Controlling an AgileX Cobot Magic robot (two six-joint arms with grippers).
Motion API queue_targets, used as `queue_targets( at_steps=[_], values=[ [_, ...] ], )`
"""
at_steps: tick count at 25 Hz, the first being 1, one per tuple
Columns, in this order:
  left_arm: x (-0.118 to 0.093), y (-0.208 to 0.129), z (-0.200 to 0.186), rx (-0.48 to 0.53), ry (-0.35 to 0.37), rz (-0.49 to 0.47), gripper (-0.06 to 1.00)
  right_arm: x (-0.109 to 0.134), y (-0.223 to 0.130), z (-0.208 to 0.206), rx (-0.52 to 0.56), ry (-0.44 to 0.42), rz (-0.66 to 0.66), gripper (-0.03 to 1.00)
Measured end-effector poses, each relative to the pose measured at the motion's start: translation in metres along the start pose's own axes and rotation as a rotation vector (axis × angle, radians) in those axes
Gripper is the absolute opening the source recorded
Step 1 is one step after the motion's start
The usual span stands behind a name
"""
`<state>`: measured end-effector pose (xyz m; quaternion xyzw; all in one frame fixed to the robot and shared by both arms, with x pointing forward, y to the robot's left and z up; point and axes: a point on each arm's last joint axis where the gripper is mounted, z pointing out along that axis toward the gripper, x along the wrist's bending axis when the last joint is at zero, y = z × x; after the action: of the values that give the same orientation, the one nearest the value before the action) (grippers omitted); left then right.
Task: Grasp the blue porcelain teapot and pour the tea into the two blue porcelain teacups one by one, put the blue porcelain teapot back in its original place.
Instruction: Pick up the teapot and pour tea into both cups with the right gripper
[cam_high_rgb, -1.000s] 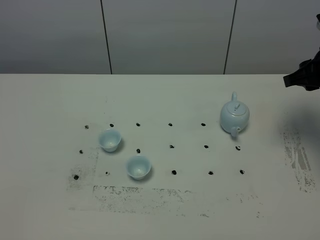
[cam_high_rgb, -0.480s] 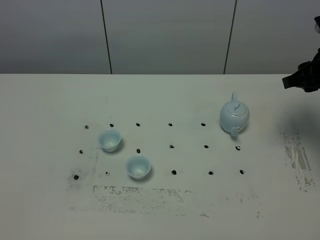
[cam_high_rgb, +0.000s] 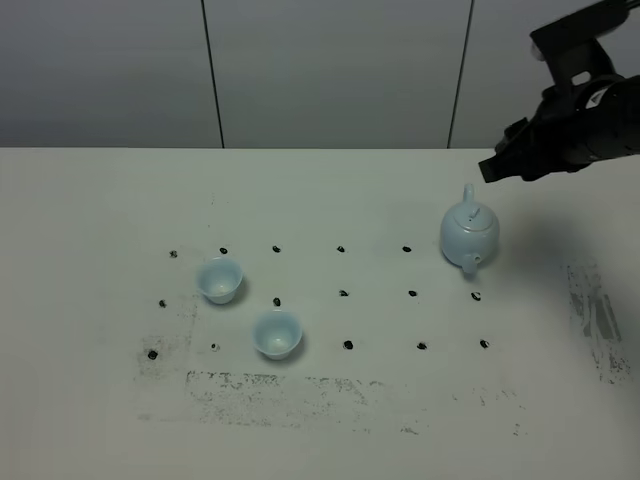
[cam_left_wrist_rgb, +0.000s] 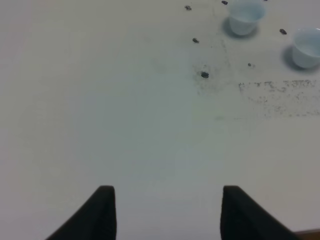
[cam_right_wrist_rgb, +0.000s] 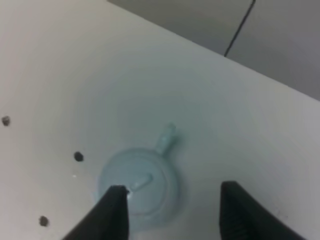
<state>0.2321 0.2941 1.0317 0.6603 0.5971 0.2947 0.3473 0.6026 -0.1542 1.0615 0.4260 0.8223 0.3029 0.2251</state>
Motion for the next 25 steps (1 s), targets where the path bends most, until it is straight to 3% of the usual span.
queue_targets(
  at_steps=[5,13,18,25],
  values=[
    [0.000,0.000,0.000,0.000,0.000,0.000,0.49,0.000,0.025,0.020,-0.014,0.005,0.014,0.41],
    [0.000,0.000,0.000,-0.001,0.000,0.002,0.49,0.010,0.044,0.103,0.160,0.040,-0.013,0.41],
    [0.000,0.000,0.000,-0.002,0.000,0.002,0.49,0.007,0.041,0.140,0.247,0.030,-0.046,0.42],
    [0.000,0.000,0.000,-0.002,0.000,0.002,0.49,0.003,0.031,0.159,0.281,0.022,-0.057,0.42]
  ],
)
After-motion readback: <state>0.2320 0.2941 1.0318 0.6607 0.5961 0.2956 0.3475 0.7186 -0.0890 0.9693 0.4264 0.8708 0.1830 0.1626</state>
